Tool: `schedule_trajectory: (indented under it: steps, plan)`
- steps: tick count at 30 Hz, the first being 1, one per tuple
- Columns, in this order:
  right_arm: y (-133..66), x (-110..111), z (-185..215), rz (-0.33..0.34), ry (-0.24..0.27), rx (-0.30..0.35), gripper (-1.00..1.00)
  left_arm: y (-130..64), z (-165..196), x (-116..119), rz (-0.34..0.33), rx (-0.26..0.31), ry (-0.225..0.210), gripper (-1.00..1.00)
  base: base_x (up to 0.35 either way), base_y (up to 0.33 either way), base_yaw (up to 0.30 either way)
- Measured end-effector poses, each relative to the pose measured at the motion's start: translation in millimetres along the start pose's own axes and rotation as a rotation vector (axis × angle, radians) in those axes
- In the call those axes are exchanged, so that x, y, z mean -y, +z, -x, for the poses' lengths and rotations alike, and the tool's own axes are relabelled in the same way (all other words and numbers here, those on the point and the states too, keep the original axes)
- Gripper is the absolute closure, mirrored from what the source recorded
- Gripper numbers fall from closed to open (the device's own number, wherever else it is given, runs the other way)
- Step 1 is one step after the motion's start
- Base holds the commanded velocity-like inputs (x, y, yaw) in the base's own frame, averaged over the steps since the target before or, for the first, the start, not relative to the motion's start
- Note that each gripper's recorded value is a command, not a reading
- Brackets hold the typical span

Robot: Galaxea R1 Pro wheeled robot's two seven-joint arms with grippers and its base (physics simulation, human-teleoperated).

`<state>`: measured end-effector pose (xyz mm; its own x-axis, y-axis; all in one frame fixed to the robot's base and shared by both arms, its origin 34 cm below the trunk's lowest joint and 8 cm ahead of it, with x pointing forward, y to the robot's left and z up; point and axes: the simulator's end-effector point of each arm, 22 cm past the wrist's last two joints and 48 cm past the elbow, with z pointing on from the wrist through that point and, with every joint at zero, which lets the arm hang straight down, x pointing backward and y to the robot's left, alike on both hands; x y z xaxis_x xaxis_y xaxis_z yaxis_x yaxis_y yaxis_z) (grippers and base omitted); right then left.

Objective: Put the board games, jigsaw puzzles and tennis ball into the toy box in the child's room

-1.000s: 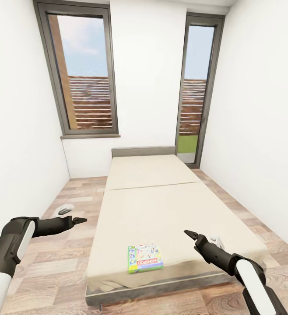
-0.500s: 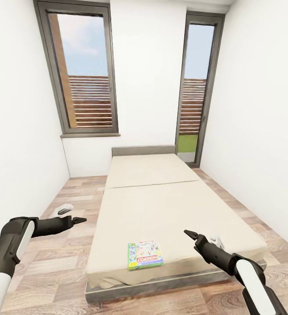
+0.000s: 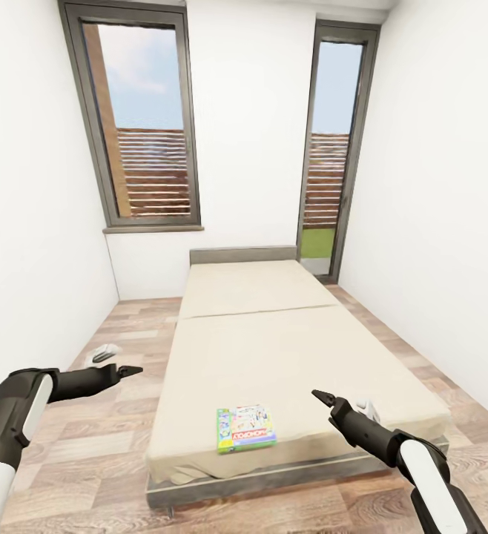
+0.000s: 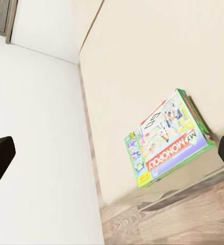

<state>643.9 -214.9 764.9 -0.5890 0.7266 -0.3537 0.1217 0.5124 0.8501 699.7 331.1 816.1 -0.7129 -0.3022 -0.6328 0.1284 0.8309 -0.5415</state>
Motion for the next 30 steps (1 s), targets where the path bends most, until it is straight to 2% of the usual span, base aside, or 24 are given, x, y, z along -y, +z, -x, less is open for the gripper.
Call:
schedule_trajectory:
  steps: [7, 15, 30]
  plan:
    - [-0.1, 0.9, -0.4, -0.001, 0.002, -0.001, -1.00, -7.1, 8.0, -6.5, 0.001, 0.035, -0.028, -1.00, -0.101, 0.000, 0.000]
    - [0.7, 3.7, -1.7, -0.005, 0.007, -0.004, -1.00, -7.7, 8.7, -7.3, 0.001, 0.038, -0.031, -1.00, -0.181, 0.000, 0.000]
    - [1.3, 9.3, -3.6, -0.017, 0.009, -0.009, -1.00, -8.1, 9.4, -7.6, 0.002, 0.042, -0.029, -1.00, -0.060, 0.000, 0.000]
